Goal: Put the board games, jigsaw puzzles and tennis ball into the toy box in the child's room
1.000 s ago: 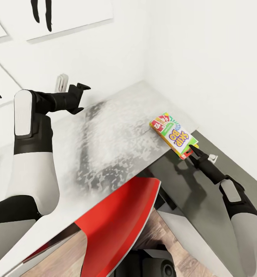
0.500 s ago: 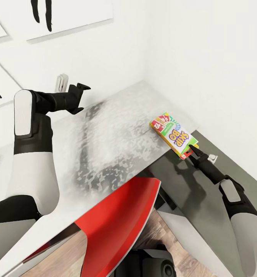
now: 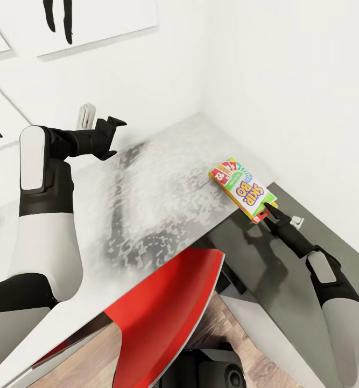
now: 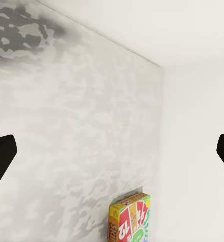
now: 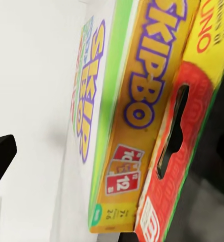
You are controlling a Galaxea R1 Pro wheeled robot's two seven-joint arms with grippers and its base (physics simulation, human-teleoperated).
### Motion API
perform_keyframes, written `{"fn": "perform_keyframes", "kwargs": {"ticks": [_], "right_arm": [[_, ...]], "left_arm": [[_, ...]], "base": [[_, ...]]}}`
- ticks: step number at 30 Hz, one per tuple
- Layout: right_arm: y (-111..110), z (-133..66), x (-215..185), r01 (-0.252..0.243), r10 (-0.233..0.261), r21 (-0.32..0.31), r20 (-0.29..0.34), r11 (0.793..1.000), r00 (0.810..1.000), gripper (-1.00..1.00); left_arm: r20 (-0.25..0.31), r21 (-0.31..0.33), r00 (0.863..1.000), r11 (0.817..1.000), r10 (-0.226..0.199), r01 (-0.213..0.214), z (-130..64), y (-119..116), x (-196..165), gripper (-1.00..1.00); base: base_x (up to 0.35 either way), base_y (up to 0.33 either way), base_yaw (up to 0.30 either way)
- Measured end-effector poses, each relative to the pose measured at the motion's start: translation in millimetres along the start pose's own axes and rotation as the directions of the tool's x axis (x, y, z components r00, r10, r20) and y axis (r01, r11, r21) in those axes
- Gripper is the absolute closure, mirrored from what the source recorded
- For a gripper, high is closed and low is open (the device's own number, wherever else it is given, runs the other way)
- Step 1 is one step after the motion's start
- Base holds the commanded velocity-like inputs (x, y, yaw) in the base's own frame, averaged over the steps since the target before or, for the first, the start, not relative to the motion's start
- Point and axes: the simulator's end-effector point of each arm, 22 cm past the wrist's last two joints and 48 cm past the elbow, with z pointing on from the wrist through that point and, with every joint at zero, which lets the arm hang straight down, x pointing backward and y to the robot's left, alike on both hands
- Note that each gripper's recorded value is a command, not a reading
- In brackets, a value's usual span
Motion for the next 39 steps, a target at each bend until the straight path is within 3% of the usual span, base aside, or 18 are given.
{"fn": "perform_keyframes", "kwargs": {"ticks": [39], "right_arm": [[-2.7,6.0,-5.2,0.022,-0.023,0.022,0.02,1.0,1.0,-1.0]], "left_arm": [[-0.004,-0.005,1.0,1.0,0.002,-0.003,0.8,1.6,1.1,-1.0]], "base": [[0.0,0.0,0.0]]}}
